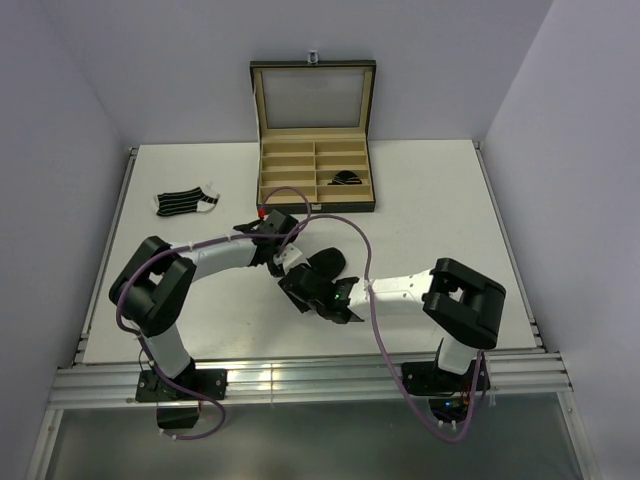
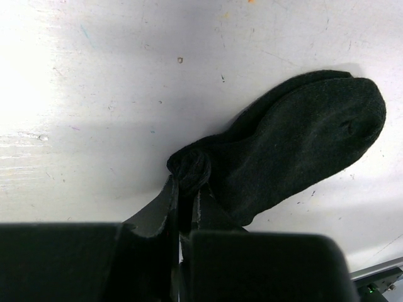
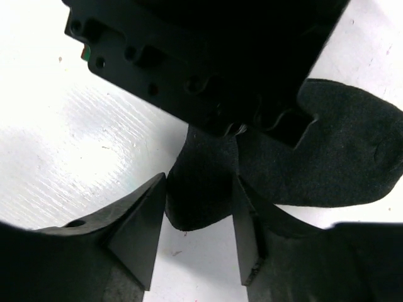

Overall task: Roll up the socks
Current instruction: Roll the sock at the center of the board.

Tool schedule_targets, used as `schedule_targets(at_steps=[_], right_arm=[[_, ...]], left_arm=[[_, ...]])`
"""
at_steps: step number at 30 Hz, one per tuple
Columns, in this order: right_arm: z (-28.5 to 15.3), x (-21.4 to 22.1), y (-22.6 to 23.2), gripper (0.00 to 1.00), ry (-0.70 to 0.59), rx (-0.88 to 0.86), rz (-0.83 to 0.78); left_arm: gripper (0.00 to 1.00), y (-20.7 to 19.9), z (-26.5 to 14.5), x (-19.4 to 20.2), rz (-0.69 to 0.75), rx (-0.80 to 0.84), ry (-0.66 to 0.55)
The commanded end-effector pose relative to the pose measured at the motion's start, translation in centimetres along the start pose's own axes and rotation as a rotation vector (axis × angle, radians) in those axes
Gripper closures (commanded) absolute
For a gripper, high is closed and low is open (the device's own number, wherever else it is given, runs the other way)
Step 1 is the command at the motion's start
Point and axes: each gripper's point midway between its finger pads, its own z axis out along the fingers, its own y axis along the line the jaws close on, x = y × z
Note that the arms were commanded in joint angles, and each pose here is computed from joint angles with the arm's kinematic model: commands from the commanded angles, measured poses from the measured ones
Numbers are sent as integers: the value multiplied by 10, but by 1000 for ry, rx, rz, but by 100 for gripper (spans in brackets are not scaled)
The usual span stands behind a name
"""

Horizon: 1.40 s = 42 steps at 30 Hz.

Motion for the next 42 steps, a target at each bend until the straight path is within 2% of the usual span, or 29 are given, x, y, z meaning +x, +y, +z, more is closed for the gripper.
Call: schedule_targets(at_steps=[1,15,17,20,21,23,24,26,29,32,33,35,39,42], right_arm=[[0,-4,9,49,7,3,-5],[18,18,18,50,123,47,-38],[20,20,16,53,136,64,-37],[22,26,10,73,161,77,-26],[21,27,9,86,165,71,-11],[18,27,2,95,165,41,26],[17,28,6,100,174,-5,44],[11,26,7,100,172,-73,79],[6,25,14,100,195,-237,151],[1,26,18,100,223,-387,225],[2,25,12,100,230,-407,257],[-3,24,21,100,251,-518,292],[-7,22,22,100,288,-652,375],[-11,18,25,100,318,-763,452]], left_arm=[[100,17,8,11,29,-75,37],[100,9,4,16,-72,-14,43],[100,10,3,15,-85,-10,40],[100,13,0,12,-93,-13,27],[99,14,-1,12,-95,-16,24],[98,15,-5,9,-100,-13,12],[94,17,-5,9,-101,-12,10],[90,18,-8,7,-107,-7,2],[78,22,-12,1,-114,-13,-35],[65,21,-18,-4,-116,-1,-64],[58,21,-19,-5,-114,-2,-70],[53,21,-27,-10,-109,1,-101],[29,27,-38,-14,-113,2,-145],[21,29,-45,-15,-126,19,-174]])
